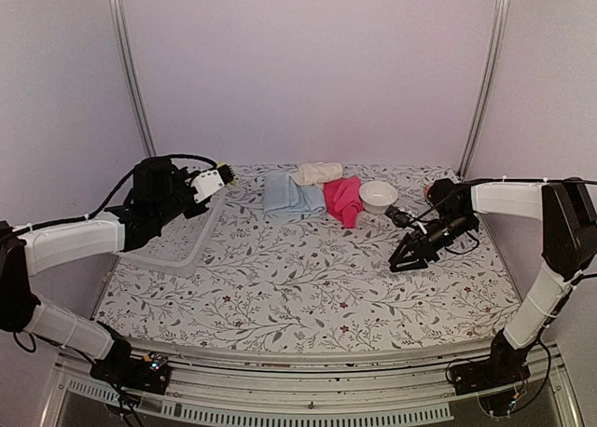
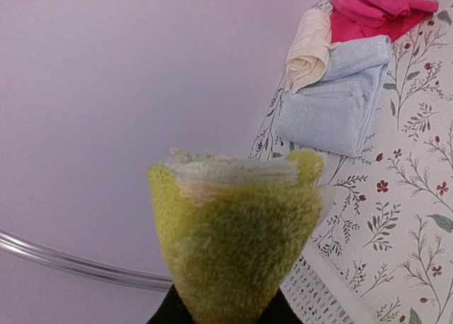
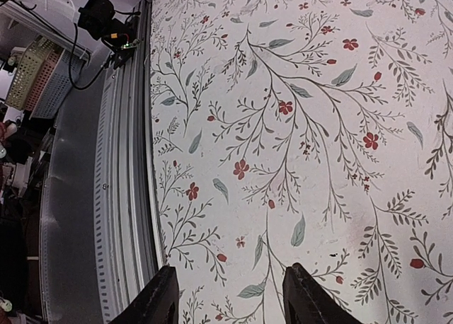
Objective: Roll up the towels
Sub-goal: Place the towel in the storage box.
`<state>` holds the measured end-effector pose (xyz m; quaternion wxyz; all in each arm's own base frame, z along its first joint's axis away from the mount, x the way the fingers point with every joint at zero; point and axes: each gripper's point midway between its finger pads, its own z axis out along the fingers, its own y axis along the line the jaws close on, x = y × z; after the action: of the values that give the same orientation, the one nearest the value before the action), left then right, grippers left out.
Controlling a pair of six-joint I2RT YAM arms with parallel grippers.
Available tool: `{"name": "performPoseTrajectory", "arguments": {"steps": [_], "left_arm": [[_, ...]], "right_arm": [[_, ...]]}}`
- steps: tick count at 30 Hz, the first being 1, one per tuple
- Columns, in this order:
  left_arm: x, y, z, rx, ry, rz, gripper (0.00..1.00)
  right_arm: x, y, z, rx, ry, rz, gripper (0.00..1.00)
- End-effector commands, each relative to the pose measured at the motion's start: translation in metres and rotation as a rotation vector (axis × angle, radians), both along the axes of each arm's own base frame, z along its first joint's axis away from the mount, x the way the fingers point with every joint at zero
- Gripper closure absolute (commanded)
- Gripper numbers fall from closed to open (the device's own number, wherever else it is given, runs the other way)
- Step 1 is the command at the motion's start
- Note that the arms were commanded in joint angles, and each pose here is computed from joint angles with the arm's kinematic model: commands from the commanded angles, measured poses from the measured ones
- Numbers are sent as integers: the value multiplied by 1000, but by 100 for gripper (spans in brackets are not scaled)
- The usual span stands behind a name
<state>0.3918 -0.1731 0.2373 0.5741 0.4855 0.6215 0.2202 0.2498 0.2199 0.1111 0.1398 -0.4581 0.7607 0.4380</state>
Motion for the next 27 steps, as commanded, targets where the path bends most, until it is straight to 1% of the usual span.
{"name": "performPoseTrajectory", "arguments": {"steps": [1, 5, 10, 17, 21, 27], "left_arm": [[25, 21, 6, -17, -13, -20, 85], [42, 50, -10, -20, 27, 15, 85], [60, 85, -19, -80, 26, 53, 85], [92, 99, -58, -28, 70, 55, 87], [109, 114, -69, -16, 80, 72, 88], [124, 128, -95, 15, 102, 88, 86]], "right_arm": [[-1, 3, 9, 37, 1, 21, 48], [-2, 3, 8, 32, -1, 25, 49], [-3, 3, 10, 35, -3, 29, 49], [-5, 3, 8, 42, 17, 32, 49], [-6, 3, 5, 40, 34, 34, 50], [-7, 2, -2, 29, 56, 34, 50]]}}
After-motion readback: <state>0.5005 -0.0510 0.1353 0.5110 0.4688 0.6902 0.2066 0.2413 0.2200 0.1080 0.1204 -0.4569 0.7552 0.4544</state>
